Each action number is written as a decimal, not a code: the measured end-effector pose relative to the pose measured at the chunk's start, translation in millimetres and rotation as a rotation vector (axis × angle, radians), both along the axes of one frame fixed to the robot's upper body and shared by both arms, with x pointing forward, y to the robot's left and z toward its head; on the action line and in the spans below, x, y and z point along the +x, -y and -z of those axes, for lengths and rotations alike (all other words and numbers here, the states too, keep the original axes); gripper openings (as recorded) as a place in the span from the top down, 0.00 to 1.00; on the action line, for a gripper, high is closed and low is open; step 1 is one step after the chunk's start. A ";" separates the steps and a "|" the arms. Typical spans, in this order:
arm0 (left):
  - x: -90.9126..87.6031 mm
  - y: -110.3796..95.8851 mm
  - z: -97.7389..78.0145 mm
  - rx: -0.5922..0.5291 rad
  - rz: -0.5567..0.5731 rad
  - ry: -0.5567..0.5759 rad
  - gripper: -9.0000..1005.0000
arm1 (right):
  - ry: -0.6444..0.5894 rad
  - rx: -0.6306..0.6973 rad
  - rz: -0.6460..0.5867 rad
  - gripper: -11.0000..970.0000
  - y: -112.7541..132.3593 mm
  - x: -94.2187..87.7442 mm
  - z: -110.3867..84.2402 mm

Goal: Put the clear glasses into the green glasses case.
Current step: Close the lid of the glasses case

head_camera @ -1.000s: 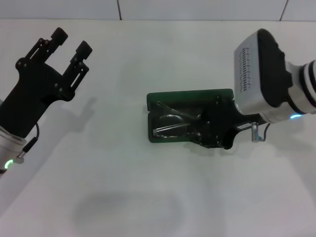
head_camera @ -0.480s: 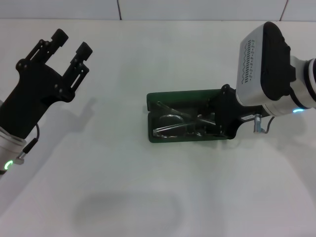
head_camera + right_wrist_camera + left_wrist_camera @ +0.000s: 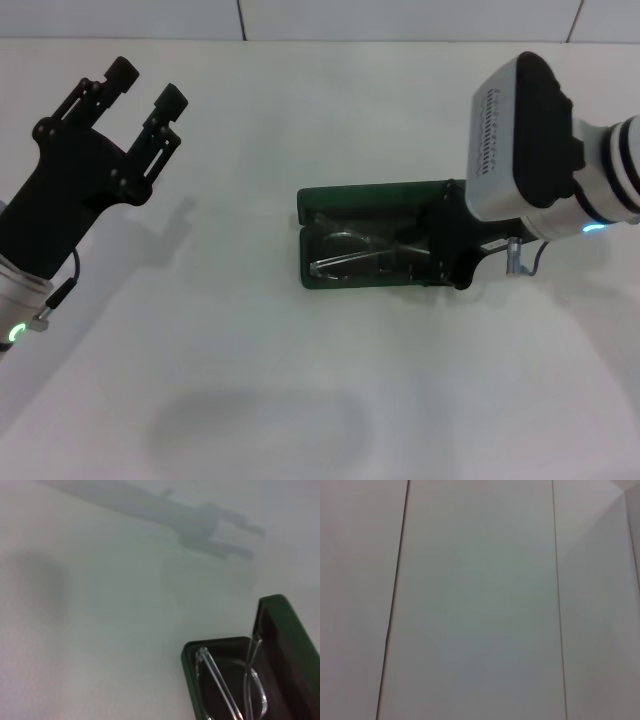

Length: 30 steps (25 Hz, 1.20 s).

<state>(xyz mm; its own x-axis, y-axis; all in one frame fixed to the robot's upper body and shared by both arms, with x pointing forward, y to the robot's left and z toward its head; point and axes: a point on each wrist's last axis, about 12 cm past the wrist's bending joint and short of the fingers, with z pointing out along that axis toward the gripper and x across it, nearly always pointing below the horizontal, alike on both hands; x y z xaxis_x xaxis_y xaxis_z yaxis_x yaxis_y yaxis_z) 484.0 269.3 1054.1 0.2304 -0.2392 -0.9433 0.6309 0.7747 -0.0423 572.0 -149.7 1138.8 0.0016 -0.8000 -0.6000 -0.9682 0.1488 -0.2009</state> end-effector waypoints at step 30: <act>1.9 0.3 0.1 0.004 -0.003 -0.004 0.43 | 0.007 -0.012 -0.043 0.63 -8.8 -3.5 -1.7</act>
